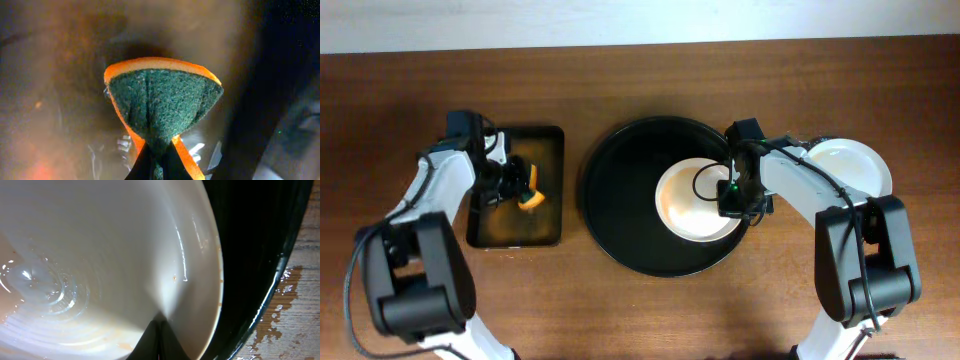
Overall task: Clean dirty plates on tray and stack at the side
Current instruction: 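Return the sponge to the dark tray with the left gripper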
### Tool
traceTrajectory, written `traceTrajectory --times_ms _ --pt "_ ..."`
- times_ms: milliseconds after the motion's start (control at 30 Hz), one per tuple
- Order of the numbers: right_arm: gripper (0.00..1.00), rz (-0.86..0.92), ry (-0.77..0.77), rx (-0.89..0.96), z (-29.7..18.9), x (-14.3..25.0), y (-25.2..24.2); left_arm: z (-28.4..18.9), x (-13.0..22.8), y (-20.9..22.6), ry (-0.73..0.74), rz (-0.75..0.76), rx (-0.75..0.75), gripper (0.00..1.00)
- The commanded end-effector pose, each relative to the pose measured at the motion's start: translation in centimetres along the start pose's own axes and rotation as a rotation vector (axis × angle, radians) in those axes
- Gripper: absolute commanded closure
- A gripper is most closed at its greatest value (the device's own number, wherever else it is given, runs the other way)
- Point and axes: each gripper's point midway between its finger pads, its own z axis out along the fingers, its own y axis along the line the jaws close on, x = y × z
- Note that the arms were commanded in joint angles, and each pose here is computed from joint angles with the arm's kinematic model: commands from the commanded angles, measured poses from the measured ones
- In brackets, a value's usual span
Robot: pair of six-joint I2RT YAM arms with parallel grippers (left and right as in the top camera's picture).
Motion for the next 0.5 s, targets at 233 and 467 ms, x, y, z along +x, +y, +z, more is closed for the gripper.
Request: traceTrajectory --times_ms 233,467 --pt "0.96 0.014 0.043 0.025 1.0 1.2 -0.7 -1.5 -0.6 -4.2 0.049 -0.103 0.423 1.00" --pt "0.96 0.014 0.043 0.025 1.0 1.2 -0.7 2.3 0.6 1.9 0.140 -0.276 0.327 1.00"
